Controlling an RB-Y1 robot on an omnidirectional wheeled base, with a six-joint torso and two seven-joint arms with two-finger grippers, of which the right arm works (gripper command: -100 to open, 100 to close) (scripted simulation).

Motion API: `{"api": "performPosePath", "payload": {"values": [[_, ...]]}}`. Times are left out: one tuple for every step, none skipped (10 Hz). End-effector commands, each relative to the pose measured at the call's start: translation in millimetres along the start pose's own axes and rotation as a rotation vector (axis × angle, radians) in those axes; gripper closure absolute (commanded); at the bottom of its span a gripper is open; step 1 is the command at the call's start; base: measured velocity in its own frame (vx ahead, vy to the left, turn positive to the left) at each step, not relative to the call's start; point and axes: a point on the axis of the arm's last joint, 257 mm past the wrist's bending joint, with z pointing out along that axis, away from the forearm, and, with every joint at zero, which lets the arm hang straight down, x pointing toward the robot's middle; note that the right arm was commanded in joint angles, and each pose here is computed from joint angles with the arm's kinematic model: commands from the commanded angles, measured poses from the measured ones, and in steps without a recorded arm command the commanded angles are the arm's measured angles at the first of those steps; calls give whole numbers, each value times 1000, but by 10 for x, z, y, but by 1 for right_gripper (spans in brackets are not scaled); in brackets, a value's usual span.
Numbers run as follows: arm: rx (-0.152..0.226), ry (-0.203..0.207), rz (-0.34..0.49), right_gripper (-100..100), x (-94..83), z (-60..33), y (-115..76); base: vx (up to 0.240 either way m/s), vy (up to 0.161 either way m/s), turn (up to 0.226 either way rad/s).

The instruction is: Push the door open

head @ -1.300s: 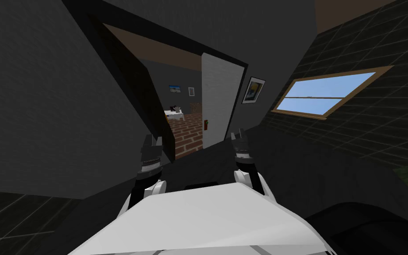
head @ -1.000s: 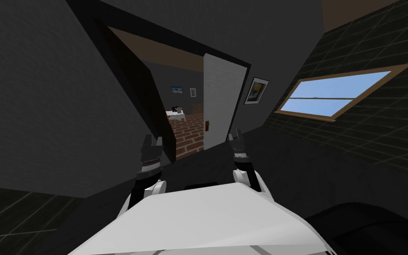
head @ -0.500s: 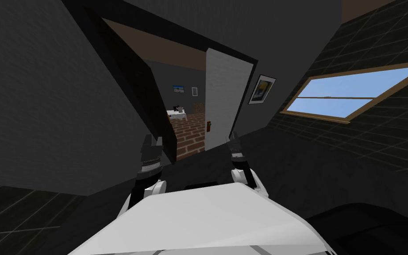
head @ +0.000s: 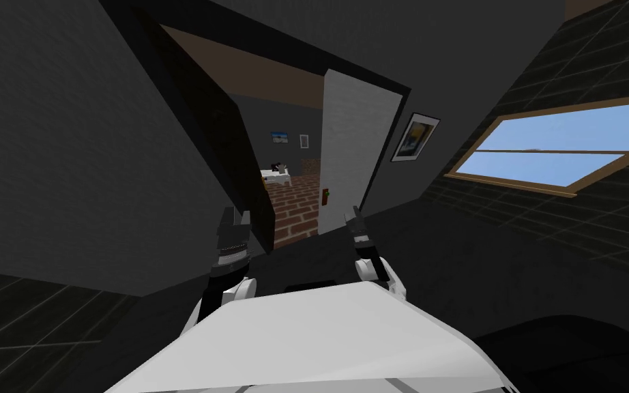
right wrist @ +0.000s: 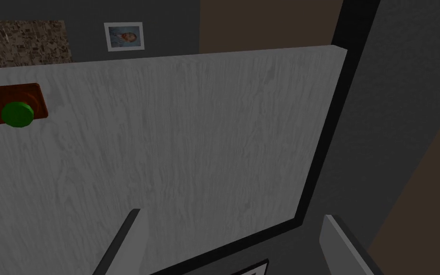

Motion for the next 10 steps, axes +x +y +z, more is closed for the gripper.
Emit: {"api": "performPosePath", "payload": {"values": [[34,12,12,-100,-18,-1,-173,95,-26,112],[50,20,19,-100,-30,7,-266,95,-12,85],[56,19,19,-100,-38,-3,-293,59,-8,17],[78,25,24,-100,-62,-7,-410,45,-10,59],[89,33,29,-100,-75,9,-477,76,-14,107],[100,30,28,-100,-91,-12,-526,64,-15,38],[123,35,31,-100,-126,-18,-641,53,-10,52],[136,41,35,-100,-151,-8,-716,68,-21,116],[145,38,34,-100,-166,-26,-754,58,-16,38],[164,42,35,-100,-206,-29,-851,57,-16,38]]}}
